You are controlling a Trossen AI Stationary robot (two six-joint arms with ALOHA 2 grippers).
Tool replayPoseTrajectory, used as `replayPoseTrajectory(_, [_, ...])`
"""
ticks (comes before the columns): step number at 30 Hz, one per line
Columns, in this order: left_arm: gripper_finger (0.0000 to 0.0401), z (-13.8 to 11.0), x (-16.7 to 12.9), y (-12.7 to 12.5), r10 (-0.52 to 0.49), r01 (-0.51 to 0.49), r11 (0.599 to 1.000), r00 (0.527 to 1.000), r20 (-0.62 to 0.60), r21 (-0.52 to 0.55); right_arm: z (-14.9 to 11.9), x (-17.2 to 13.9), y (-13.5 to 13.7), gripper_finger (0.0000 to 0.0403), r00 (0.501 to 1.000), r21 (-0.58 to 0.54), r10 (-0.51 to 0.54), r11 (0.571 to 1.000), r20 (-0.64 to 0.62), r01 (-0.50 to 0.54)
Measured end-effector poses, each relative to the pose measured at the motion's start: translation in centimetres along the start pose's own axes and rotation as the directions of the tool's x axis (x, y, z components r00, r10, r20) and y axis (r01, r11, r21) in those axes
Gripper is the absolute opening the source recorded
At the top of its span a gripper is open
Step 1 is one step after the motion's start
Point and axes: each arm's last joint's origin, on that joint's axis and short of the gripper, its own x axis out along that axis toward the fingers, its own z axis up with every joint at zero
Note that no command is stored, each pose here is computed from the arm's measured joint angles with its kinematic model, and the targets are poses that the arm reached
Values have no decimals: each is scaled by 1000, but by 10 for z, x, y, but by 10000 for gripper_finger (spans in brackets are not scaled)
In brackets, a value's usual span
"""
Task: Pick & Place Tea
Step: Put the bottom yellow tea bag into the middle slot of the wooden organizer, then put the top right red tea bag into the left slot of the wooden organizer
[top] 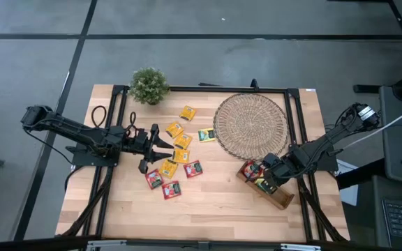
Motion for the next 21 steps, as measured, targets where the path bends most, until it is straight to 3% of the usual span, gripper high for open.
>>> replayPoseTrajectory(12, [141,0,0,0,1,-1,1000,1000,0,0,0,0,0,13,1000,5,0,1000,-10,0])
replayPoseTrajectory(15, [141,0,0,0,1,-1,1000,1000,0,0,0,0,0,37,1000,7,0,1000,-10,0])
replayPoseTrajectory(21, [141,0,0,0,7,-7,1000,1000,1,0,0,0,-1,121,1000,14,-3,1000,-28,4])
